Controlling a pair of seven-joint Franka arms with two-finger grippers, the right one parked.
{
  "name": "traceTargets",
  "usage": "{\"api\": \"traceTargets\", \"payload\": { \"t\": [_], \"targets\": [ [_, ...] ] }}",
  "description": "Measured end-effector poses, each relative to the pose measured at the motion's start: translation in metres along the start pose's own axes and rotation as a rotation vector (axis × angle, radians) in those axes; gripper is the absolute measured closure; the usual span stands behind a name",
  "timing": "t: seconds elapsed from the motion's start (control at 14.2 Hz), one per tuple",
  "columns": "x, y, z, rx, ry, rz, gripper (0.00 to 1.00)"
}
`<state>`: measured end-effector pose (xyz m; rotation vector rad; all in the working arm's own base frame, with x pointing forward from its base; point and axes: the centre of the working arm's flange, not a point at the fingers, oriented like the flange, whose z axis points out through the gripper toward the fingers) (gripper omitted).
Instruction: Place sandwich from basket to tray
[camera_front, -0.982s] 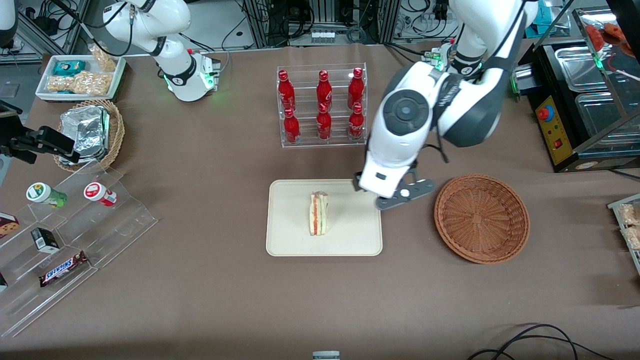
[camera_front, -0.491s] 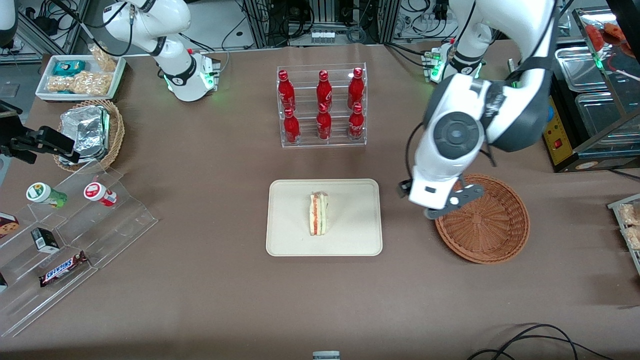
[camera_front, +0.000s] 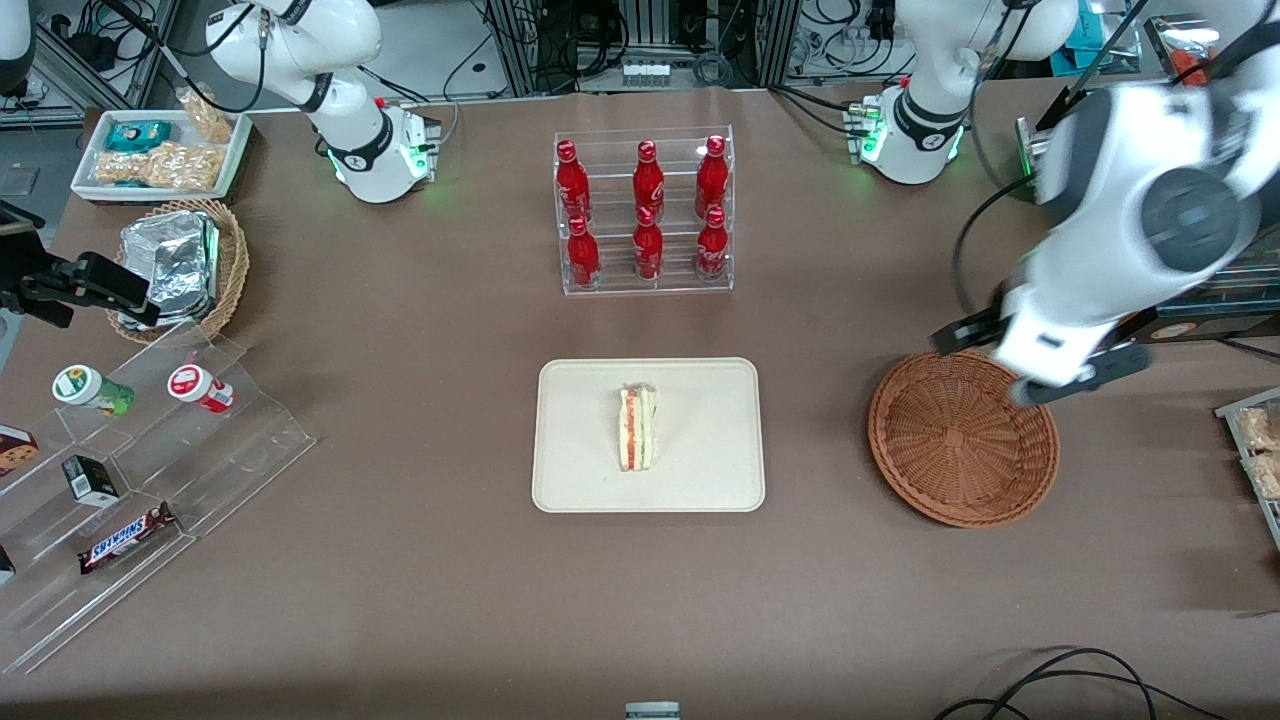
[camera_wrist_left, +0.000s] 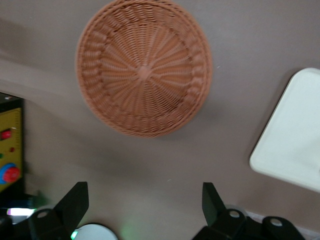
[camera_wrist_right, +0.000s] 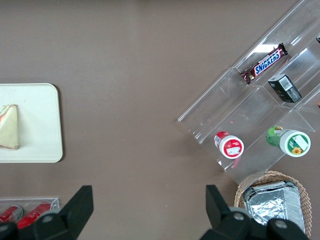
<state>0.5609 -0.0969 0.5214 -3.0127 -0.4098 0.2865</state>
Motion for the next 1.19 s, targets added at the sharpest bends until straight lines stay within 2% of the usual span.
{"api": "traceTargets", "payload": {
  "t": [0.14,0.28,0.49,0.63,0.7,1.05,1.19],
  "targets": [
    [-0.007,-0.037,-0.017,-0.023,-0.005,0.051,0.0],
    [-0.015,-0.047,-0.029,-0.039,0.013,0.083,0.0],
    [-0.019,-0.044,-0.034,-0.039,0.026,0.157,0.0],
    [-0.016,-0.05,-0.036,-0.042,0.038,0.254,0.0],
    [-0.014,-0.055,-0.038,-0.046,0.05,0.28,0.0],
    [0.004,-0.073,-0.054,-0.074,0.17,0.286,0.0],
    [0.005,-0.076,-0.058,-0.077,0.181,0.28,0.0]
  ]
}}
